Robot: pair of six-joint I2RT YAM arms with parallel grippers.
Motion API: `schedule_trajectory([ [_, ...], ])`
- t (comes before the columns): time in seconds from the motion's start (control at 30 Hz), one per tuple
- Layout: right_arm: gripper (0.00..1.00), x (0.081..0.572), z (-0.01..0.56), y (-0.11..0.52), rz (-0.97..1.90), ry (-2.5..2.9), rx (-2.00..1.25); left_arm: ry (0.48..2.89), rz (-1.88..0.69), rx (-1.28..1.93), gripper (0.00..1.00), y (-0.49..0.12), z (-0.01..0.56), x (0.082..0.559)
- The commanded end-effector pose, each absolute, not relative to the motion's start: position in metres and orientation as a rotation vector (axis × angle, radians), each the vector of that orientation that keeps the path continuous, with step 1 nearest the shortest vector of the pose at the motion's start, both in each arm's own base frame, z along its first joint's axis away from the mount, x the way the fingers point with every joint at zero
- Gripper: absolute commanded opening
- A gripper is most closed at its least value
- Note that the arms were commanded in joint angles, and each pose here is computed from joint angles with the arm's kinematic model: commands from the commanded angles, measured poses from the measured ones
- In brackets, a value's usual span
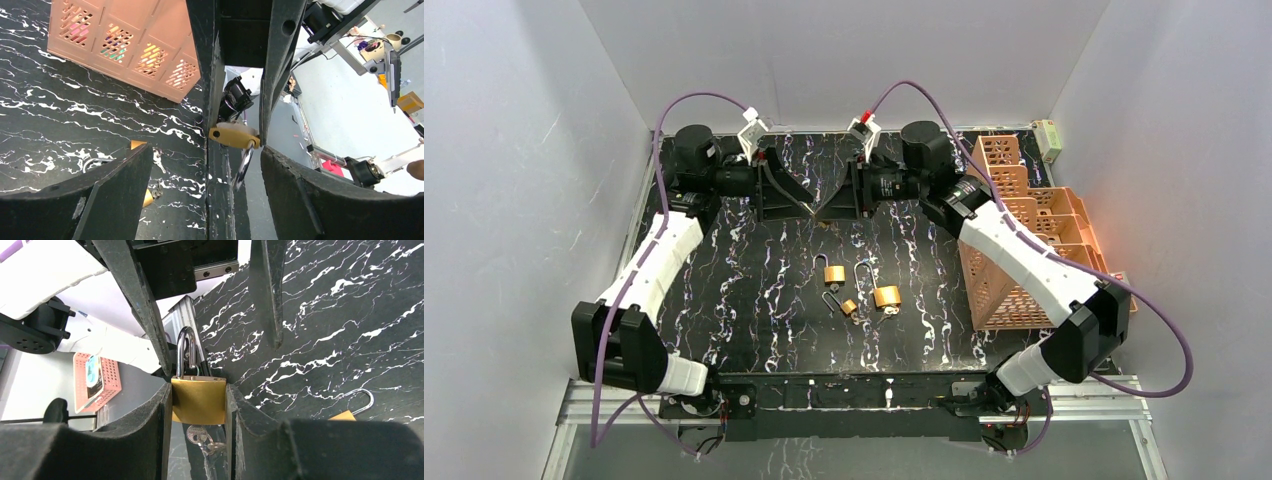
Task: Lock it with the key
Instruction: Pick up the lock from the center of the board, then lock the lock.
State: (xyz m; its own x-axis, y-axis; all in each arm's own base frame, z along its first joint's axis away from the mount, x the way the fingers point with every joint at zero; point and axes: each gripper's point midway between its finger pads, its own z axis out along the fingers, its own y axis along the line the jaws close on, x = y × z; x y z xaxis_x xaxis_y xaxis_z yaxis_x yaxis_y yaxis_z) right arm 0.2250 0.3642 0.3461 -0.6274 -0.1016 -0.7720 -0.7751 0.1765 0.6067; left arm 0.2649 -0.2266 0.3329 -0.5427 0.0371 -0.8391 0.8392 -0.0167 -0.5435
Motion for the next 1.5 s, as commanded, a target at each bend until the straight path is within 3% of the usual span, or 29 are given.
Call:
schedule_trajectory([
  [0.0,0.13,0.216,0.369,0.365,1.541,1.819,-0.879,1.586,-1.570,0.961,0.74,-0.229,0.347,0.269],
  [0.17,0.14,0.214,0.368,0.363,1.535,1.821,-0.888,1.552,-1.610,1.019,0.45,-0.230,0.353,0.258],
  [0.2,0.15,0.215,0.368,0.363,1.538,1.822,-0.889,1.537,-1.631,1.048,0.33,-0.231,0.353,0.252],
  [0.23,0.15,0.214,0.368,0.364,1.541,1.822,-0.888,1.526,-1.650,1.072,0.10,-0.231,0.354,0.247],
  [0.27,0.15,0.214,0.369,0.364,1.543,1.819,-0.887,1.519,-1.663,1.086,0.00,-0.232,0.353,0.243],
  [0.53,0.22,0.218,0.380,0.362,1.558,1.791,-0.885,1.493,-1.727,1.165,0.00,-0.232,0.348,0.230],
  [0.6,0.40,0.220,0.384,0.360,1.566,1.774,-0.889,1.492,-1.717,1.155,0.00,-0.233,0.351,0.233],
  [0.73,0.96,0.226,0.397,0.348,1.540,1.697,-0.898,1.470,-1.631,1.071,0.00,-0.238,0.366,0.247],
  [0.77,0.98,0.228,0.400,0.344,1.514,1.676,-0.908,1.456,-1.603,1.048,0.00,-0.239,0.370,0.252],
  [0.9,0.99,0.251,0.421,0.318,1.236,1.442,-0.786,1.335,-1.471,0.873,0.00,-0.243,0.418,0.280],
  [1.0,0.98,0.247,0.433,0.307,1.208,1.267,-0.721,1.289,-1.434,0.776,0.00,-0.243,0.435,0.293],
  [1.13,0.88,0.240,0.440,0.302,1.172,1.080,-0.730,1.237,-1.404,0.700,0.00,-0.240,0.453,0.301],
  [1.47,0.86,0.253,0.457,0.311,1.115,0.915,-0.749,1.186,-1.415,0.741,0.00,-0.240,0.471,0.291],
])
